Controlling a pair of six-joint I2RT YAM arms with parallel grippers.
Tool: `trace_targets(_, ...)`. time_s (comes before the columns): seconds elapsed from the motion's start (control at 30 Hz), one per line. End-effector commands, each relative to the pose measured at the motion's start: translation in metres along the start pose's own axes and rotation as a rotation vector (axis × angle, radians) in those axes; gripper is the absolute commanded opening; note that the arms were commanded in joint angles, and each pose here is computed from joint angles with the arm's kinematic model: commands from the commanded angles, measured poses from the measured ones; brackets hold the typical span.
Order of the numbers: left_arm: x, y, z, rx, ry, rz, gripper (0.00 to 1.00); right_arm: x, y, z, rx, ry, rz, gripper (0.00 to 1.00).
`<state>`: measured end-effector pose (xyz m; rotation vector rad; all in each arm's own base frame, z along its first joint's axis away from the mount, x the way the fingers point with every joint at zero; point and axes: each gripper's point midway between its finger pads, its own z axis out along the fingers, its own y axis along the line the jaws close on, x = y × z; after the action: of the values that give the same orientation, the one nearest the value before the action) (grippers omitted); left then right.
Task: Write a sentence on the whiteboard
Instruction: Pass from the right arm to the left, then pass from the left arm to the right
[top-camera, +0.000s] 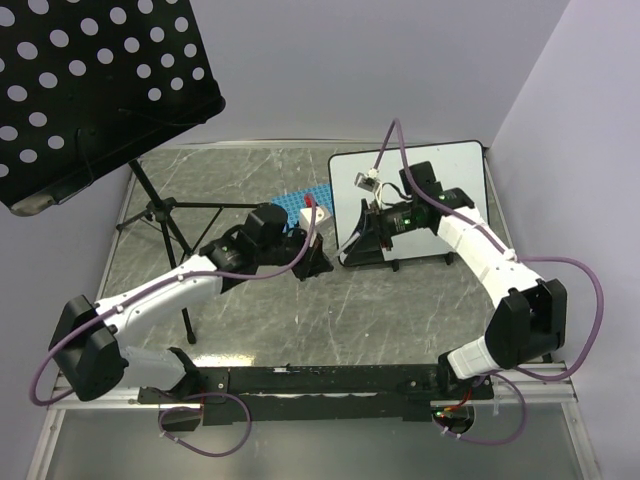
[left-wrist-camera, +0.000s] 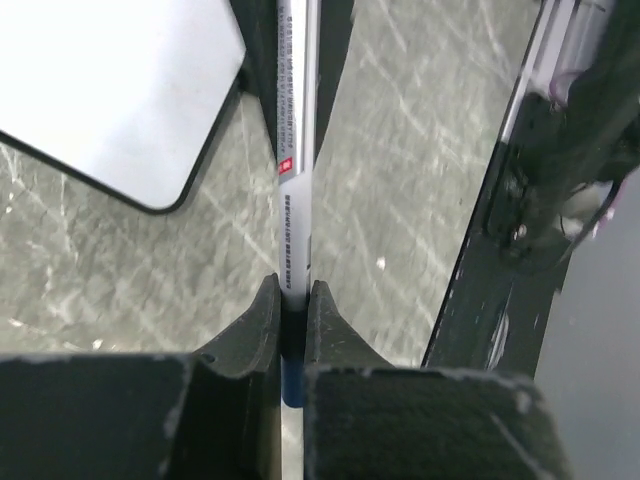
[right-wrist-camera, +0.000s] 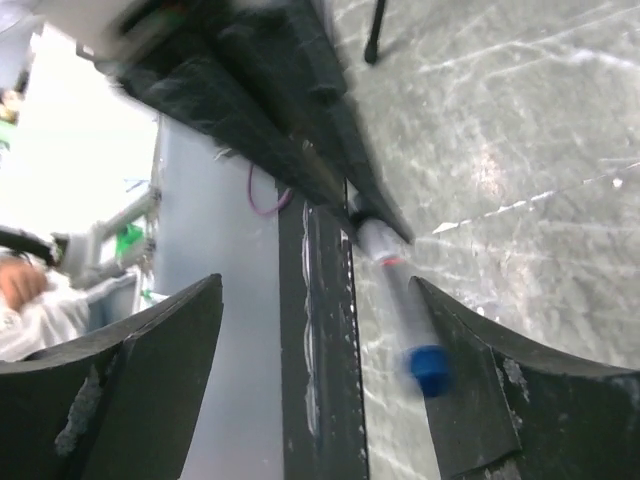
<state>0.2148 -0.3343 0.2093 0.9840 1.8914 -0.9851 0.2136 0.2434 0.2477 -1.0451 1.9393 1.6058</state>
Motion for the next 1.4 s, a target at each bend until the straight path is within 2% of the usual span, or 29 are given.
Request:
trace_targets(0.0,0.005,-0.010,-0.007,0.100,0.095,0.067,0.01,-0.007,0.020,-0.008,-0.064,0.028,-0.150,0.82)
trace_targets(0.13,0.006,-0.015,-0.005,0.142,0.117,0.050,0.01,-0.013,0.015,-0.006,-0.064,0.033,-0.129,0.81)
trace_targets(0.5,-0.012,-0.010,-0.003,0.140,0.037,0.036,0.01,-0.004,0.005,0.009,-0.069,0.077,-0.058,0.77)
trace_targets(0.9,-0.014,0.000,0.006,0.121,0.021,-0.029,0.01,-0.009,0.004,0.017,-0.099,0.063,-0.023,0.59)
trace_targets(1.1,-0.014,0.003,0.008,0.107,0.010,-0.055,0.01,-0.010,0.003,0.018,-0.095,0.056,-0.015,0.47)
trace_targets(1.2,-0.012,0.005,0.009,0.101,0.012,-0.065,0.01,-0.011,0.003,0.018,-0.092,0.053,-0.010,0.37)
trace_targets(1.23,-0.012,0.006,0.009,0.095,0.011,-0.069,0.01,-0.011,0.002,0.018,-0.089,0.052,-0.011,0.29)
trace_targets(1.3,-0.011,0.006,0.009,0.095,0.014,-0.073,0.01,-0.011,0.001,0.018,-0.086,0.053,-0.007,0.18)
trace_targets(1.37,-0.011,0.007,0.009,0.092,0.012,-0.078,0.01,-0.010,0.000,0.018,-0.082,0.054,-0.006,0.01)
